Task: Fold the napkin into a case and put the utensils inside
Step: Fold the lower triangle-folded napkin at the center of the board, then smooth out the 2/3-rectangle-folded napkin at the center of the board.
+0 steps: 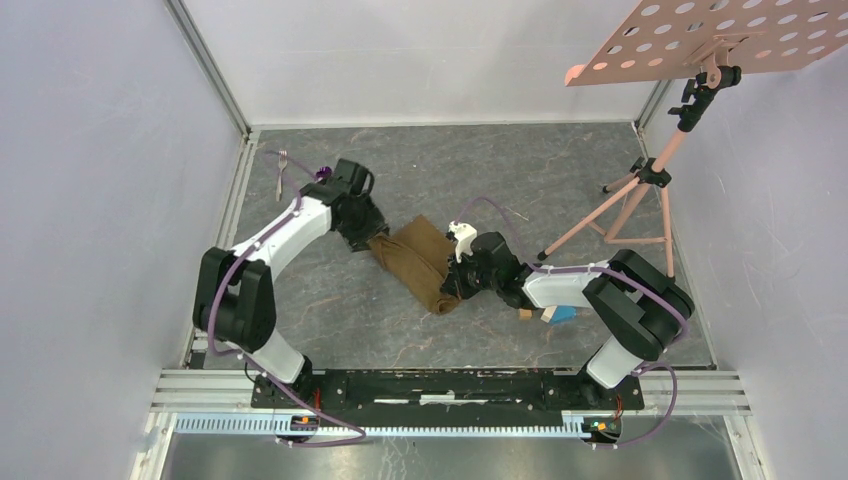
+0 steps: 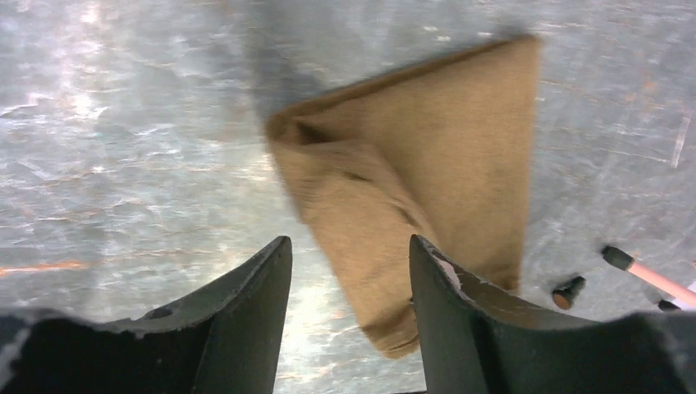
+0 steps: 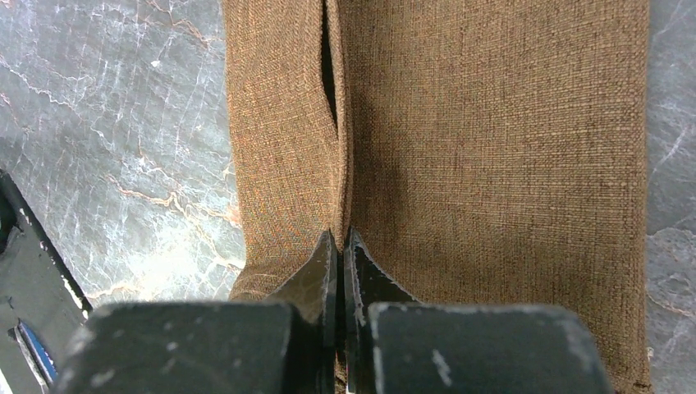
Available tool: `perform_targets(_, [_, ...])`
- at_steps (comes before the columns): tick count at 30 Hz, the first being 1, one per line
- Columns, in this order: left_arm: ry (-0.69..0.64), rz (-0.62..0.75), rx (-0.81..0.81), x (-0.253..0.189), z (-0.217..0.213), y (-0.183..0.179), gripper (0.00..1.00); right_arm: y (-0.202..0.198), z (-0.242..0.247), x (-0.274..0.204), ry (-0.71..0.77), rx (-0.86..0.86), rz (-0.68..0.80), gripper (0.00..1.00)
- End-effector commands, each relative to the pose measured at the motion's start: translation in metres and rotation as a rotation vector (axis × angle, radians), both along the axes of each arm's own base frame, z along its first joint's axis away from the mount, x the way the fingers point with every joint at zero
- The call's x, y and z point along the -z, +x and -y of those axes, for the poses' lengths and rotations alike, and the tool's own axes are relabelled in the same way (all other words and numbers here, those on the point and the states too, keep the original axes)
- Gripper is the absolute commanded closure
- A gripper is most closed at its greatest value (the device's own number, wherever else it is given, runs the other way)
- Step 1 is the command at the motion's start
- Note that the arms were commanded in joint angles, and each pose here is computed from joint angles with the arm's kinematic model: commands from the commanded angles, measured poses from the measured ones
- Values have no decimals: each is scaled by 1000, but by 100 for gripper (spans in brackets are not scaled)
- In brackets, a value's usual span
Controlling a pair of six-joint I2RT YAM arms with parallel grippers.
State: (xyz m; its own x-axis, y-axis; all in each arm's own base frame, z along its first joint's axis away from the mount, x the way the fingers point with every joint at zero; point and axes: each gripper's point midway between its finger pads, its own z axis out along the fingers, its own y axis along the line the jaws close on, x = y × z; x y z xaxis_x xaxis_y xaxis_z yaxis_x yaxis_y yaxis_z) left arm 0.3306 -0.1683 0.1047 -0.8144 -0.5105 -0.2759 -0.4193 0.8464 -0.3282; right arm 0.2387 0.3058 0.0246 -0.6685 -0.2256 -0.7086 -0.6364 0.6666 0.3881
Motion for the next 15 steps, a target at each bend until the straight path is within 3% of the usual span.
perform_targets(1, [-101, 91, 62, 9, -15, 6, 45, 6, 0, -3, 18, 14, 29, 100])
perform_targets(7, [-138, 64, 96, 28, -11, 5, 70, 6, 0, -4, 18, 14, 30, 100])
perform_targets(15, [-178, 57, 107, 38, -1, 15, 74, 6, 1, 0, 13, 13, 22, 100])
